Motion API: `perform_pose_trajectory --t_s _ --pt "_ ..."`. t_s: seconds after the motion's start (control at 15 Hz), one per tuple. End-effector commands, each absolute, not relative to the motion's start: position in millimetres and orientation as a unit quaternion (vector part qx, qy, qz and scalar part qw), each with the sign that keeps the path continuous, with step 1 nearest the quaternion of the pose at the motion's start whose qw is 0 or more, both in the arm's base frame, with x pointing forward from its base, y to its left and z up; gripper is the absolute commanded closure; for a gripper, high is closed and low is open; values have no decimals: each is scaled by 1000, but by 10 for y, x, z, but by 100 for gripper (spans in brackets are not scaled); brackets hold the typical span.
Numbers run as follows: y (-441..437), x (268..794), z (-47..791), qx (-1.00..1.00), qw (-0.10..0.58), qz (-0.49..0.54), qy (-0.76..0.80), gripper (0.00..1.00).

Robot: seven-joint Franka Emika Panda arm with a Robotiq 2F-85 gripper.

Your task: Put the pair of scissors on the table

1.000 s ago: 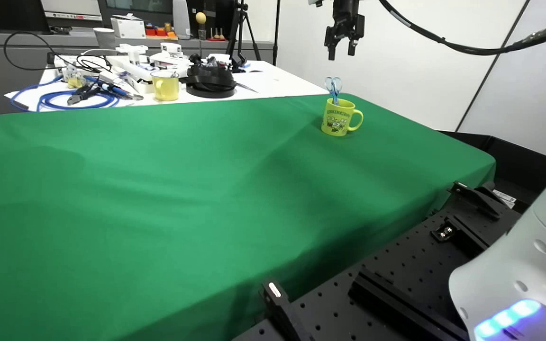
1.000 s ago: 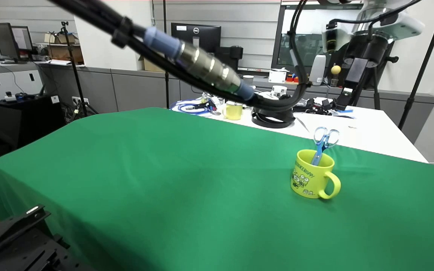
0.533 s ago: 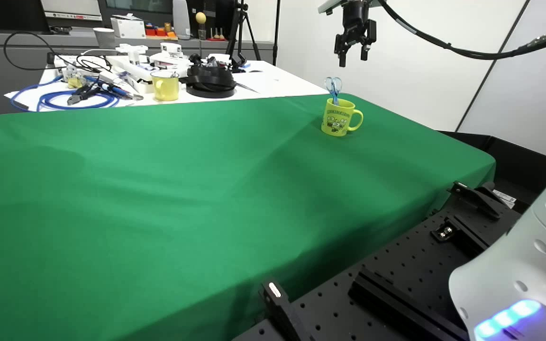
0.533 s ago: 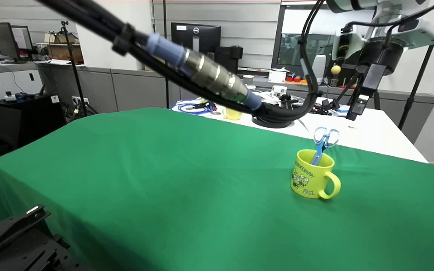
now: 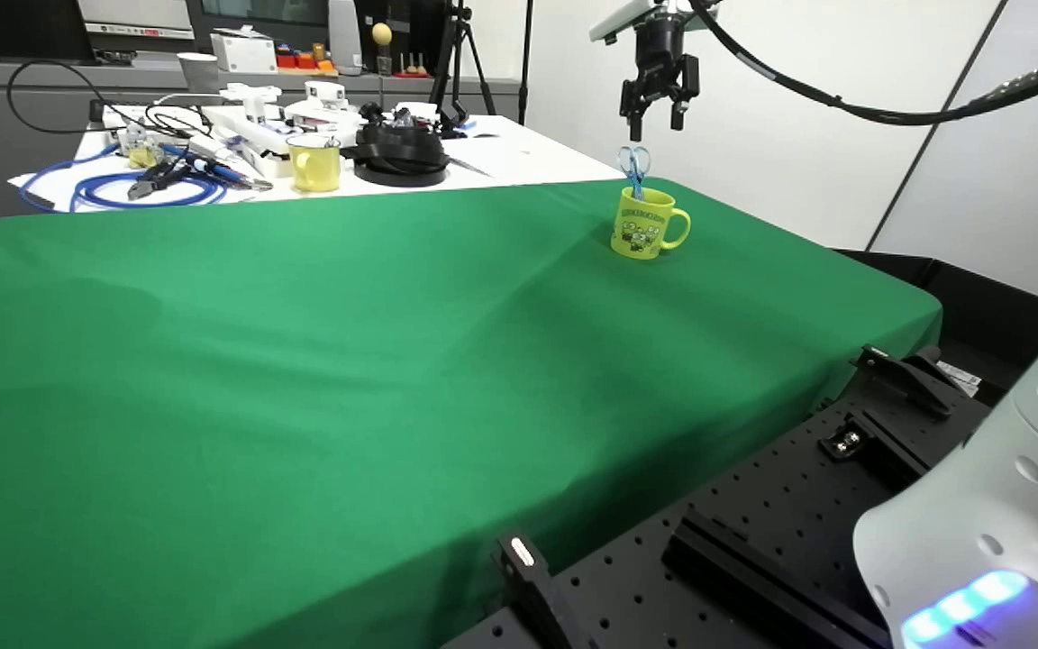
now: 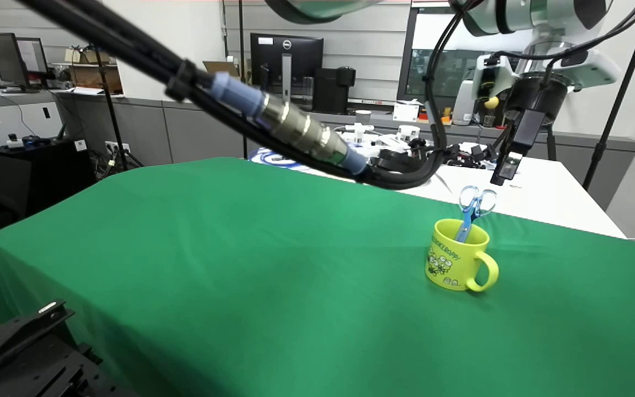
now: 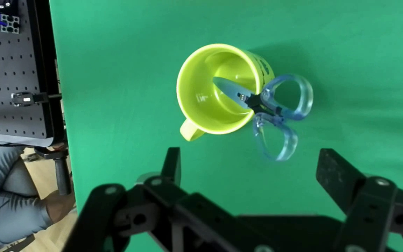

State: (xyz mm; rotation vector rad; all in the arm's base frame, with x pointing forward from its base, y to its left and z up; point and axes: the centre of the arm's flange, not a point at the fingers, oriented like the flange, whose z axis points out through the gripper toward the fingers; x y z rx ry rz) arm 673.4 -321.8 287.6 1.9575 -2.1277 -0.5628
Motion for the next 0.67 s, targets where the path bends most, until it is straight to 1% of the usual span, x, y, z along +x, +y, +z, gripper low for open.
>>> perform_pose_trajectory --t_s 0.0,0.6 --pt "-3315 7050 2894 668 99 -186 -714 0" --pt "-3257 7024 2712 673 102 -185 -708 0"
